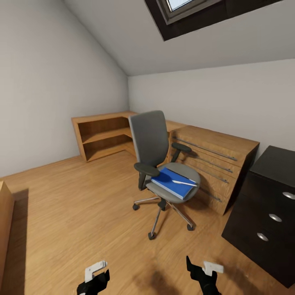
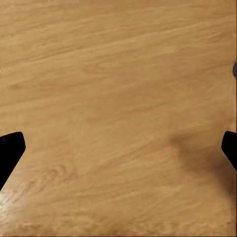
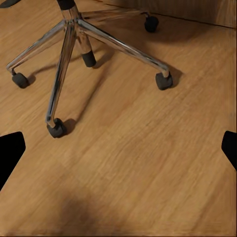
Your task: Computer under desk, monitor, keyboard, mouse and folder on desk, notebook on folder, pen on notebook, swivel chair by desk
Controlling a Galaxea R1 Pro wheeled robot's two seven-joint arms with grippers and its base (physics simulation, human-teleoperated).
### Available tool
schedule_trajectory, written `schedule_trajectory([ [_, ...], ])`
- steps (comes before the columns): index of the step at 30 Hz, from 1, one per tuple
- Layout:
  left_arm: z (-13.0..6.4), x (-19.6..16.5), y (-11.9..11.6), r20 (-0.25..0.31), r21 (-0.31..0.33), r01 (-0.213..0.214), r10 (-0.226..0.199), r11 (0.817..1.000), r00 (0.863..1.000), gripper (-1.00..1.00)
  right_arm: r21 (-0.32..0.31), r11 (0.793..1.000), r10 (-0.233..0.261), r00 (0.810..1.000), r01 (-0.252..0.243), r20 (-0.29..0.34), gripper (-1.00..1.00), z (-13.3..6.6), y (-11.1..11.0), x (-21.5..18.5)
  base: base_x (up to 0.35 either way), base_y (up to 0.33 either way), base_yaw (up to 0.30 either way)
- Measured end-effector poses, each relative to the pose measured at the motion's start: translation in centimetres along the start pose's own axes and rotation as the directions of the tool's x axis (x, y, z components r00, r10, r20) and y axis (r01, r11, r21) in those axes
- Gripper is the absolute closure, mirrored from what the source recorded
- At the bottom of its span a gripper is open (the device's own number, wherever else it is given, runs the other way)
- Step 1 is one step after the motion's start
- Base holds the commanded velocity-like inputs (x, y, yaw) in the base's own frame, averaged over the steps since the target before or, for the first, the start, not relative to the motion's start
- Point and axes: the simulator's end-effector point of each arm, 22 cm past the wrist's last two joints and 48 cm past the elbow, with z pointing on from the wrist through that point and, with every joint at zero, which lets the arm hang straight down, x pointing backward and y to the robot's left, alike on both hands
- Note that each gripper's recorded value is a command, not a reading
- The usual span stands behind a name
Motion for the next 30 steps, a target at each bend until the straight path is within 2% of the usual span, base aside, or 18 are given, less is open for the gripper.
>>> schedule_trajectory([
  [8, -0.9, 1.4, 0.7, -0.052, -0.019, -0.027, 0.026, 0.999, 0.998, -1.00, 0.017, 1.000, 0.003, 1.000, -0.003, 0.003, -1.00, -1.1, 0.1, -0.9, 0.000, 0.000, 0.000],
  [13, -1.5, 1.0, 1.0, -0.039, -0.030, -0.025, 0.024, 0.999, 0.999, -1.00, 0.036, 0.999, 0.014, 1.000, -0.014, -0.003, -1.00, -1.6, 0.9, -1.4, 0.000, 0.000, 0.000],
  [16, -1.9, 1.5, 1.2, -0.045, -0.037, -0.041, 0.039, 0.998, 0.998, -1.00, 0.040, 0.999, 0.021, 1.000, -0.021, -0.005, -1.00, -1.9, 1.5, -1.8, 0.000, 0.000, 0.000],
  [21, -2.8, 0.4, 0.0, -0.008, -0.016, -0.072, 0.072, 0.997, 0.997, -1.00, 0.042, 0.999, 0.022, 1.000, -0.022, -0.005, -1.00, -2.2, 1.7, -2.8, 0.000, 0.000, -0.015],
  [22, -3.0, 1.6, 0.4, 0.003, -0.026, -0.102, 0.103, 0.994, 0.995, -1.00, 0.042, 0.999, 0.022, 1.000, -0.022, -0.005, -1.00, -2.3, 1.8, -3.0, 0.000, 0.000, -0.083],
  [27, -3.7, 1.1, 0.4, -0.002, -0.028, -0.107, 0.107, 0.994, 0.994, -1.00, 0.043, 0.999, 0.022, 1.000, -0.022, -0.005, -1.00, -2.6, 2.0, -3.9, -0.020, 0.000, -0.171],
  [30, -4.1, 1.7, 0.8, -0.024, -0.036, -0.118, 0.117, 0.992, 0.993, -1.00, 0.043, 0.999, 0.022, 1.000, -0.021, -0.007, -1.00, -2.8, 2.2, -4.4, -0.182, 0.000, -0.232],
])
